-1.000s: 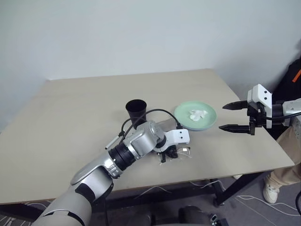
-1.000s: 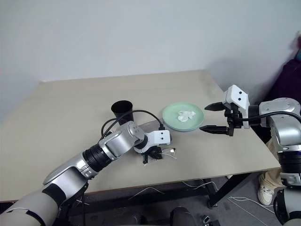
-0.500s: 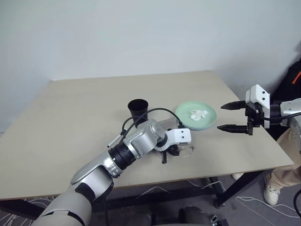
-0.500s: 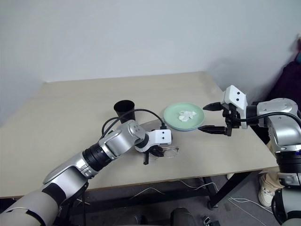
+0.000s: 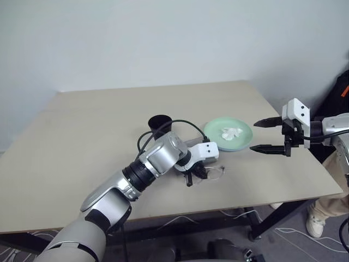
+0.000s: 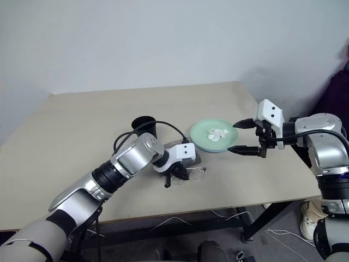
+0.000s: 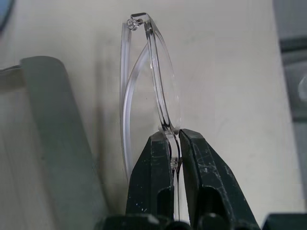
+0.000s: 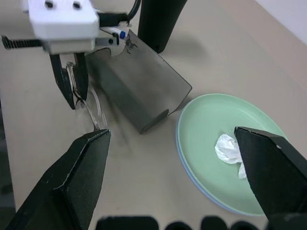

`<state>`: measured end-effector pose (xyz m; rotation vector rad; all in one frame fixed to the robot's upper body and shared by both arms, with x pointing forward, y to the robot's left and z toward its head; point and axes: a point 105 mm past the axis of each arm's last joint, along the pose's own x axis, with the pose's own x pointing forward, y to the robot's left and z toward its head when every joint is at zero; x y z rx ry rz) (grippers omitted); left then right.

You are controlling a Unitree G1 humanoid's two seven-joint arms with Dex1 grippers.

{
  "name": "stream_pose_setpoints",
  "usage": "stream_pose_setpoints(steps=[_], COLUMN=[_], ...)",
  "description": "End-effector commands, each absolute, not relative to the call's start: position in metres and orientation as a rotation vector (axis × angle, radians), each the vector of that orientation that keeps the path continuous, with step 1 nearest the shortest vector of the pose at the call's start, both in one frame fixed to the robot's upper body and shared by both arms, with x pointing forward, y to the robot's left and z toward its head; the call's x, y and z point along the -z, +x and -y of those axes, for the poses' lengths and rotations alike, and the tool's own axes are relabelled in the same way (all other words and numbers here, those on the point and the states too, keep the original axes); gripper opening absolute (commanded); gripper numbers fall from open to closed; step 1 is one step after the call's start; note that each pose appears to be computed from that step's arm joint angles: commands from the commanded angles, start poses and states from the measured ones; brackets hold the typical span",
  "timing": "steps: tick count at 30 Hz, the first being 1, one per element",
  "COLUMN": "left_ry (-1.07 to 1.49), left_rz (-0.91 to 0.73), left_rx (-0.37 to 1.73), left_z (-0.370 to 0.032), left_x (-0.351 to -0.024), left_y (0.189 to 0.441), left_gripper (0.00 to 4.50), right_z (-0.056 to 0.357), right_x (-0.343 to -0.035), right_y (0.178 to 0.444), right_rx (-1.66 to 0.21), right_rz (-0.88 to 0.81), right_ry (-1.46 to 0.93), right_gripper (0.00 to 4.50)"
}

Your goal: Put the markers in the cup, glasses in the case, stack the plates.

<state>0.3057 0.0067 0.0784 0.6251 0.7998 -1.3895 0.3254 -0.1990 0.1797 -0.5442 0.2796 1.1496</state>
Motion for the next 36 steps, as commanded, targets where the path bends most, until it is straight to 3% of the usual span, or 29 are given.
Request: stream_pose_setpoints(steps=[1,11,25,36], left_ry=[0.538,0.492,0.708,0.732], left_rz=[-0.79,-0.887,-0.812,-0.781], left_rx=[1.399,1.327,1.241,1.271], left_z=[0.0,-0.006,-0.006,0.012], left_x=[-0.102,-0.097,-0.09,-0.093], left_y=[0.309,0.313,0.327,0.322], left_gripper=[0.26,3.69,3.69,3.69], right_z=[0.195,0.194,0.192,0.192], right_x=[-0.194,-0.192,-0.19,-0.189], right_y=[0.329,0.329,0.329,0.329], right_rx=[-1.146,-1.148,-1.151,-1.145], right_rz=[-0.225,-0.229,-0.231,-0.23], right_ry=[-0.578,-0.574,-0.57,-0.568], right_gripper=[4.5,4.5,4.5,4.5])
